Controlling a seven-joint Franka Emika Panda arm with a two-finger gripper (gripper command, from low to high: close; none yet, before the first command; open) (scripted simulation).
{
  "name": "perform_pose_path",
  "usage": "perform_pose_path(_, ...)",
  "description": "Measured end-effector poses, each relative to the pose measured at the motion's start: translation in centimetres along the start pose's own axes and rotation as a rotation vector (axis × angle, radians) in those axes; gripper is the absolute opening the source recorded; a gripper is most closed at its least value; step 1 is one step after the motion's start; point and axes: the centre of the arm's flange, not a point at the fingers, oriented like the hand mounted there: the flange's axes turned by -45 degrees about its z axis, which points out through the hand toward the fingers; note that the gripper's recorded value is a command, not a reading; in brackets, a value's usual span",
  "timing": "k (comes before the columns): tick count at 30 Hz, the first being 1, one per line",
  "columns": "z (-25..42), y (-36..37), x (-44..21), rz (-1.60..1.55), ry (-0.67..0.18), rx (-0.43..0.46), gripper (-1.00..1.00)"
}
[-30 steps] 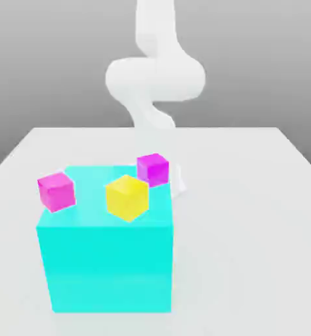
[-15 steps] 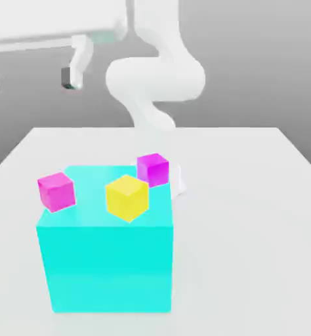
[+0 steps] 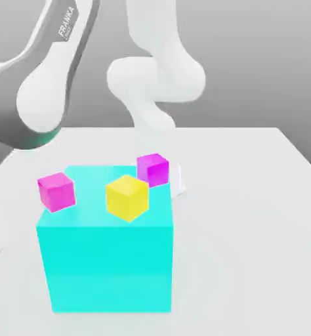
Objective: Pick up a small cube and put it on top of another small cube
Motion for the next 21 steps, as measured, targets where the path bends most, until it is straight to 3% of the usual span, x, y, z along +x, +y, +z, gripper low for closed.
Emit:
perform_pose_path(3,4.7,3.4,-0.8,0.036,-0.059,-0.031,0.00)
perform_pose_path(7,11.2,4.6,-1.5,0.045,-0.077,-0.041,0.00)
perform_pose_path(8,12.2,4.6,-1.6,0.046,-0.078,-0.041,-1.00)
perform_pose_path(15,12.1,4.7,-1.6,0.046,-0.078,-0.040,-1.00)
perform_pose_path(21,4.4,1.2,-0.3,-0.010,-0.095,-0.012,-1.00)
